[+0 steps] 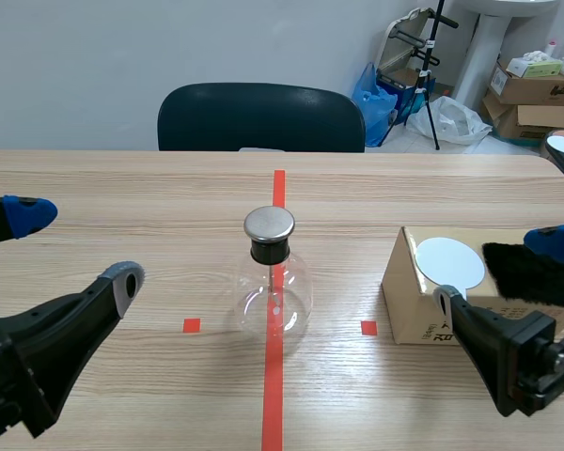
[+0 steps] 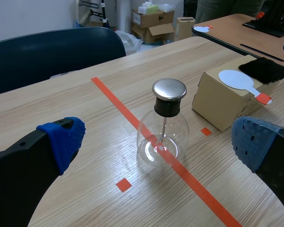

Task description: Do the electroscope experiment

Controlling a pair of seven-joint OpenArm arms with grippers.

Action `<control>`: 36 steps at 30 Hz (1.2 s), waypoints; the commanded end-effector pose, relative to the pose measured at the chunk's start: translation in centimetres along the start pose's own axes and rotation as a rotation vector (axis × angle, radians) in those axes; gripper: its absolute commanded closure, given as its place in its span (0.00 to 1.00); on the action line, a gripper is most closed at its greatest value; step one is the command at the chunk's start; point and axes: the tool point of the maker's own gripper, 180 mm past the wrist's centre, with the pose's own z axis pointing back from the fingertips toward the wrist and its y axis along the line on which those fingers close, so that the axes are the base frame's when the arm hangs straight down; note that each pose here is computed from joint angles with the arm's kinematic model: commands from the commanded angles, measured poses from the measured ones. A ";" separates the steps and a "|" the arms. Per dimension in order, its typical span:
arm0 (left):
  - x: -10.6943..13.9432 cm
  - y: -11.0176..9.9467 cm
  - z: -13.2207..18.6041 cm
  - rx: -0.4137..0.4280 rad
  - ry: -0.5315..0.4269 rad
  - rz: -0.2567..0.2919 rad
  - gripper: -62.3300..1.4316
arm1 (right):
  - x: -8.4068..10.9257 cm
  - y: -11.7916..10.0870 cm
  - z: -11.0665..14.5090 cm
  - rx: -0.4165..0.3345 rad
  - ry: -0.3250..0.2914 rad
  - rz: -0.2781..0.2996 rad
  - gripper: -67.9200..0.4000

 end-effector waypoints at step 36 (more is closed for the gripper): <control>0.9 -0.1 -0.2 -0.004 -0.032 -0.002 0.00 | 1.2 -0.2 0.0 0.002 -0.029 0.045 0.00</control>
